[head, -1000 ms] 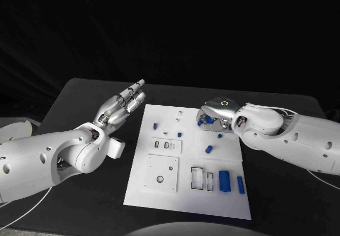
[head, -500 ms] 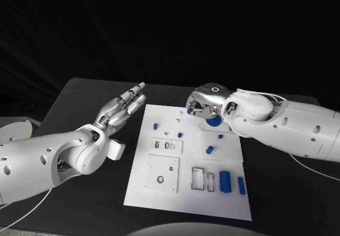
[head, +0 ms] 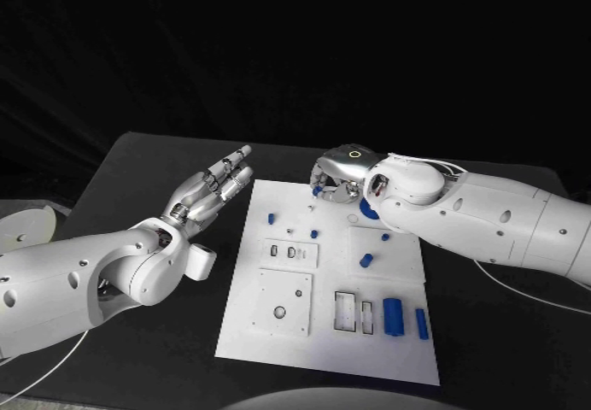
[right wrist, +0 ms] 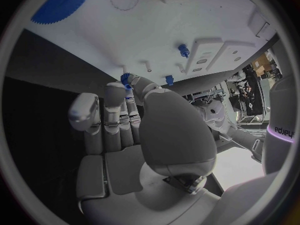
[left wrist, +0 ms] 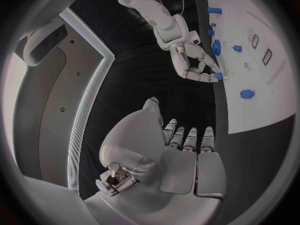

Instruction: Assemble the parts on the task board

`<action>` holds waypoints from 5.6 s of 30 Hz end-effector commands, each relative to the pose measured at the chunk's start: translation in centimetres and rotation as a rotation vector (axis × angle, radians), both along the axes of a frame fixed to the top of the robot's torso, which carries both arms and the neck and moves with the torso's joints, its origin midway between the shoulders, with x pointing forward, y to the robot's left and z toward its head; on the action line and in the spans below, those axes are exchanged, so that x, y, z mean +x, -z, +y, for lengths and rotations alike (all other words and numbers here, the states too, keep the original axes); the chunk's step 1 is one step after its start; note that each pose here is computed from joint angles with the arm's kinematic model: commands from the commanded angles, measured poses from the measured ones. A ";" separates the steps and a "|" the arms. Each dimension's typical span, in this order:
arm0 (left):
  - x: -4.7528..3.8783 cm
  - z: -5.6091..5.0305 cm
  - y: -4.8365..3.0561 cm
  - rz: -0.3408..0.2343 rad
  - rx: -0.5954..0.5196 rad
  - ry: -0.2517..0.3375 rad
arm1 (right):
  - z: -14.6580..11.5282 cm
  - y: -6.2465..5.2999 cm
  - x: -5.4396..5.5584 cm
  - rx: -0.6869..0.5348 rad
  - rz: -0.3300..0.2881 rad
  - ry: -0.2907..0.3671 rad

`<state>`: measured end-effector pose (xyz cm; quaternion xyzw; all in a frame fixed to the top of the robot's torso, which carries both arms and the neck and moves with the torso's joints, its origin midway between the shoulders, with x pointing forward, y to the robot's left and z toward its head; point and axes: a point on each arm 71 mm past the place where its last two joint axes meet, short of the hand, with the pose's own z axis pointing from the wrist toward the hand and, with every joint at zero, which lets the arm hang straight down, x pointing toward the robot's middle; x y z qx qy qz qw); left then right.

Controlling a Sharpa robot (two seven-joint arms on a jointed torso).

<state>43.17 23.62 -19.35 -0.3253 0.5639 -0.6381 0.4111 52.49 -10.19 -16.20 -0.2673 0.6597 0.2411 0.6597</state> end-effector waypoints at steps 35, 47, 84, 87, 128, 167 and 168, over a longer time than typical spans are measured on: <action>0.22 -0.3 0.10 0.012 -0.017 0.029 | -0.4 0.9 0.7 0.002 0.018 0.048; 0.33 -0.3 0.17 0.020 -0.022 0.025 | -1.2 0.6 0.9 0.038 -0.027 0.090; 0.49 -0.2 0.38 0.042 -0.025 0.027 | -1.0 1.0 -0.4 0.057 -0.002 0.081; 0.50 -0.2 0.39 0.044 -0.027 0.027 | -0.9 1.1 -0.4 0.055 0.006 0.081; 0.67 0.0 0.60 0.059 -0.033 0.024 | -2.0 0.7 -0.3 0.106 -0.026 0.098; 0.51 0.1 0.91 0.073 -0.031 0.031 | -13.0 0.4 -3.1 0.049 0.112 0.325; 0.50 0.1 0.91 0.074 -0.031 0.031 | -13.0 0.6 -3.1 0.047 0.115 0.325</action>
